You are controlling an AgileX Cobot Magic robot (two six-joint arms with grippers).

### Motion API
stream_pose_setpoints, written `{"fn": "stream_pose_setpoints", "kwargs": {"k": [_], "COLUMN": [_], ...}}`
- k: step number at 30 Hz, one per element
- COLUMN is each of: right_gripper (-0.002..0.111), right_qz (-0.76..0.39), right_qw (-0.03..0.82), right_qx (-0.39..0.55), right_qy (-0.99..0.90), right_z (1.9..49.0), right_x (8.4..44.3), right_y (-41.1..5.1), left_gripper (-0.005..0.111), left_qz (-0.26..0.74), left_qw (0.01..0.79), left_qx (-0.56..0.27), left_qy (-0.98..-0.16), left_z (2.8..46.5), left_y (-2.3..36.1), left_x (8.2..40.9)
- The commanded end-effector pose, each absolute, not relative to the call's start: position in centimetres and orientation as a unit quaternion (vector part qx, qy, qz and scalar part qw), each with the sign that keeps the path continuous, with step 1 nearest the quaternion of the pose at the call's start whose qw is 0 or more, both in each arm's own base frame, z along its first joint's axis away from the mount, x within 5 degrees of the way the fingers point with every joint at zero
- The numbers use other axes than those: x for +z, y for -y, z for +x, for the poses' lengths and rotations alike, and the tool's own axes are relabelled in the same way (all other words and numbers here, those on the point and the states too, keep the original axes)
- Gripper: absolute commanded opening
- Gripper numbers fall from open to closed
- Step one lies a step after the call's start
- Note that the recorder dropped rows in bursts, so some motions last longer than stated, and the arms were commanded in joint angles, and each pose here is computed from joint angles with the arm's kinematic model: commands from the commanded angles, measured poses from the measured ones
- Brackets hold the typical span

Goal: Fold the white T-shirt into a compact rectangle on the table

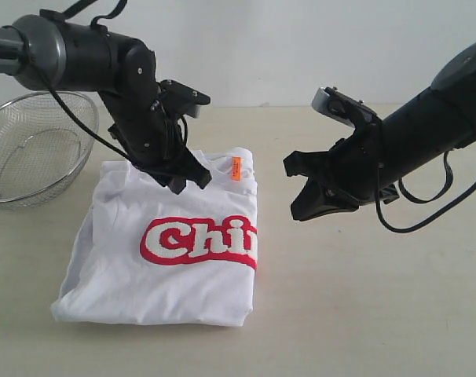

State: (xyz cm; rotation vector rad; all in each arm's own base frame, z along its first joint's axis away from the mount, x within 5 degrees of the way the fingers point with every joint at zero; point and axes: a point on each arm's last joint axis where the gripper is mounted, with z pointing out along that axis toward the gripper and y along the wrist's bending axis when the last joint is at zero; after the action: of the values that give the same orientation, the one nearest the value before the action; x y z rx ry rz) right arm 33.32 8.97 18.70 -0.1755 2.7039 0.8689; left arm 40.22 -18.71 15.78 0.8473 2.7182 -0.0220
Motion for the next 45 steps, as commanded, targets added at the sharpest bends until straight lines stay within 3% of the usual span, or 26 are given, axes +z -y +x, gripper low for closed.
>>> {"fn": "stream_pose_setpoints", "kwargs": {"k": [1, 10, 37, 45], "right_gripper": [0.000, 0.000, 0.000, 0.000], "right_qz": [-0.070, -0.071, -0.064, -0.052], "right_qw": [0.142, 0.141, 0.157, 0.161], "right_qx": [0.311, 0.312, 0.302, 0.298], "right_qy": [-0.937, -0.937, -0.938, -0.939], "right_z": [32.9, 32.9, 33.2, 33.4], "right_x": [19.2, 19.2, 19.1, 19.1], "right_y": [-9.0, -9.0, -8.9, -8.8], "left_gripper": [0.021, 0.021, 0.021, 0.021], "left_qz": [0.294, 0.298, 0.228, 0.216], "left_qw": [0.162, 0.170, 0.155, 0.174], "left_qx": [0.019, 0.032, 0.056, 0.052], "left_qy": [-0.942, -0.939, -0.960, -0.959], "left_z": [40.9, 41.2, 43.5, 44.3], "left_y": [18.5, 18.2, 11.3, 11.5], "left_x": [15.3, 15.0, 14.8, 17.5]}}
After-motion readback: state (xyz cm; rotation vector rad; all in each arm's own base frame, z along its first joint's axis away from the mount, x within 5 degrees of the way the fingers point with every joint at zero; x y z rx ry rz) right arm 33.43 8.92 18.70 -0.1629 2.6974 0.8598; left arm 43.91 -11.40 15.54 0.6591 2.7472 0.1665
